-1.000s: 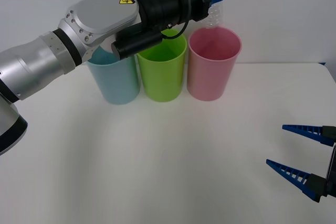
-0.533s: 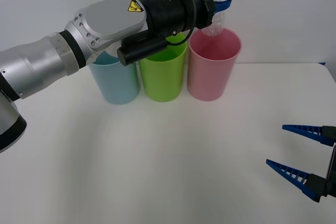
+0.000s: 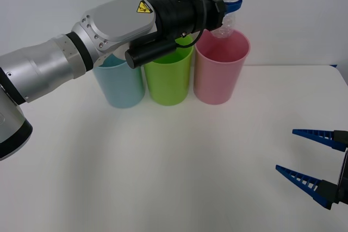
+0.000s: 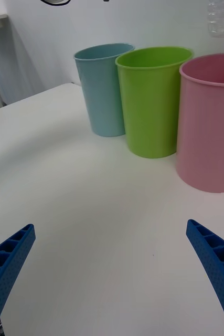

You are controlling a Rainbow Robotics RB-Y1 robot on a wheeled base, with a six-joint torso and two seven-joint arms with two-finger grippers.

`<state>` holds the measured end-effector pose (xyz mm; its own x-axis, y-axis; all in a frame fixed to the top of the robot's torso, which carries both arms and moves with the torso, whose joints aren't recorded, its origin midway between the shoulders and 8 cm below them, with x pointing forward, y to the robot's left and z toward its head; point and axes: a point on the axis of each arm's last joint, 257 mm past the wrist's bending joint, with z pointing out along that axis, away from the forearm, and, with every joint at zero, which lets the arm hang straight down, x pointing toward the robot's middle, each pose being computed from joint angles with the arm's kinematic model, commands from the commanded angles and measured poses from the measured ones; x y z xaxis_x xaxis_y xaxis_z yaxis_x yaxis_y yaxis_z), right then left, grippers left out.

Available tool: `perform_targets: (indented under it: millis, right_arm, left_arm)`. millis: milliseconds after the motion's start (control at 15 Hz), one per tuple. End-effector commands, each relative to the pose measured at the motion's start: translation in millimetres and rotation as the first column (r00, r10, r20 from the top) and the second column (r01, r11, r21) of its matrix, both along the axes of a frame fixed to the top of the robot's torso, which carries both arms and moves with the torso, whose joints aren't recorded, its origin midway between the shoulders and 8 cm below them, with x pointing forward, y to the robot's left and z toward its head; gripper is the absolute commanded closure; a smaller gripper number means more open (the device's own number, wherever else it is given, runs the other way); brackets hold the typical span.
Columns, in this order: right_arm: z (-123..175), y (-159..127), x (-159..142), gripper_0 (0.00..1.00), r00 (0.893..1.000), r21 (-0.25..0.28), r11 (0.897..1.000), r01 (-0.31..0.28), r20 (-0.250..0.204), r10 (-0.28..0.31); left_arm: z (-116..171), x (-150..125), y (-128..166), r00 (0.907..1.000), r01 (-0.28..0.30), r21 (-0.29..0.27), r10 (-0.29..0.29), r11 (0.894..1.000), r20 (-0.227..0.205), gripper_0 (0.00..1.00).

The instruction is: Put cans in the blue bin and PET bottles in the pink bin and trash in the green bin.

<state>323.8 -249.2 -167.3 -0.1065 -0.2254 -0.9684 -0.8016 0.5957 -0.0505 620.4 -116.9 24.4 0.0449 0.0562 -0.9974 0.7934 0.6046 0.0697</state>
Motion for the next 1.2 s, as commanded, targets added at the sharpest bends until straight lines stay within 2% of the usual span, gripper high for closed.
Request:
perform_targets:
  millis: [67, 133, 200, 267, 1200]
  right_arm:
    - [0.0, 0.0, 0.0, 0.0, 1.0, 0.0, 1.0, 0.0, 0.0, 0.0]
    - [0.0, 0.0, 0.0, 0.0, 1.0, 0.0, 1.0, 0.0, 0.0, 0.0]
    - [0.0, 0.0, 0.0, 0.0, 1.0, 0.0, 1.0, 0.0, 0.0, 0.0]
    - [0.0, 0.0, 0.0, 0.0, 1.0, 0.0, 1.0, 0.0, 0.0, 0.0]
    - [0.0, 0.0, 0.0, 0.0, 1.0, 0.0, 1.0, 0.0, 0.0, 0.0]
  left_arm:
    - [0.0, -0.7, -1.3, 1.0, 0.002, -0.001, -0.002, 1.0, 0.0, 1.0]
    - [-0.3, -0.9, -1.5, 1.0, 0.003, 0.0, -0.003, 1.0, -0.001, 0.94]
    - [-0.1, -0.4, -1.2, 1.0, 0.001, 0.002, -0.001, 1.0, 0.002, 0.37]
    - [1.5, -0.3, -1.4, 1.0, 0.001, 0.003, -0.002, 1.0, 0.006, 0.0]
    - [5.0, -6.1, -8.7, 0.9998, 0.017, -0.015, -0.017, 1.0, -0.006, 0.0]
